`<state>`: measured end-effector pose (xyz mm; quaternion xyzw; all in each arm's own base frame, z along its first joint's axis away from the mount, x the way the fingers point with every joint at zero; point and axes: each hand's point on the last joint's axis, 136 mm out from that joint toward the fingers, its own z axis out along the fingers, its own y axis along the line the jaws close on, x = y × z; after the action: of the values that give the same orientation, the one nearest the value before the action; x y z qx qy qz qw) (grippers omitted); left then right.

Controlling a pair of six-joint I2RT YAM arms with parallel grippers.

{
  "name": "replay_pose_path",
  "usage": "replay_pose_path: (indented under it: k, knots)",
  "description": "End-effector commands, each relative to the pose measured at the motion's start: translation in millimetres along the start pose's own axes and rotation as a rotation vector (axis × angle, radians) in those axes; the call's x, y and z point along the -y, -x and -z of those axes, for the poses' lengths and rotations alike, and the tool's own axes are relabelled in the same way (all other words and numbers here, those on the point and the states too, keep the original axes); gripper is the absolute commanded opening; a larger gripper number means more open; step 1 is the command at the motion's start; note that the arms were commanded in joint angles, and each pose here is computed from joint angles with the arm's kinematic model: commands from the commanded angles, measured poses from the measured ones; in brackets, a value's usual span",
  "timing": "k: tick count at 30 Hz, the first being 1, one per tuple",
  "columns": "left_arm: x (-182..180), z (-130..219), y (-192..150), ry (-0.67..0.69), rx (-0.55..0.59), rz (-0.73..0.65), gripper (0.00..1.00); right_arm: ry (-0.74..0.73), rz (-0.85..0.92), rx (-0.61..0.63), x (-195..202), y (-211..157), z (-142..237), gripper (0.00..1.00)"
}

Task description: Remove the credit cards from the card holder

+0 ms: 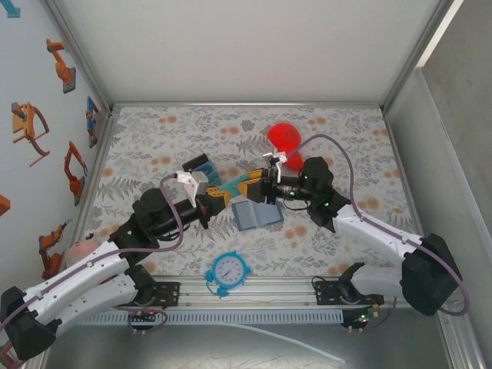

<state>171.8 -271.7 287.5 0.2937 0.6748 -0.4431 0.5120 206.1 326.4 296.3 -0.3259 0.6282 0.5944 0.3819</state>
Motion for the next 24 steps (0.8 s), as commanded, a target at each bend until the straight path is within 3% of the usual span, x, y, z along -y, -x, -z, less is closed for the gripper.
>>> replay_pose_path:
  k: [1, 9, 12, 17, 24]
  knots:
    - [14, 2, 19, -0.069, 0.054, 0.008, 0.00, 0.075, 0.067, 0.047, -23, 15, 7, 0.31]
    - [10, 2, 23, -0.047, 0.070, 0.019, 0.03, 0.124, 0.098, 0.017, -34, 9, 11, 0.00]
    - [11, 3, 23, -0.047, 0.051, 0.005, 0.16, 0.119, 0.107, -0.013, -34, 5, 11, 0.00]
    - [12, 12, 20, -0.015, -0.064, -0.093, 0.50, 0.080, 0.140, -0.121, -32, -9, 14, 0.00]
    - [8, 24, 12, 0.038, -0.278, -0.198, 0.53, 0.075, 0.163, -0.260, -37, -32, 25, 0.00]
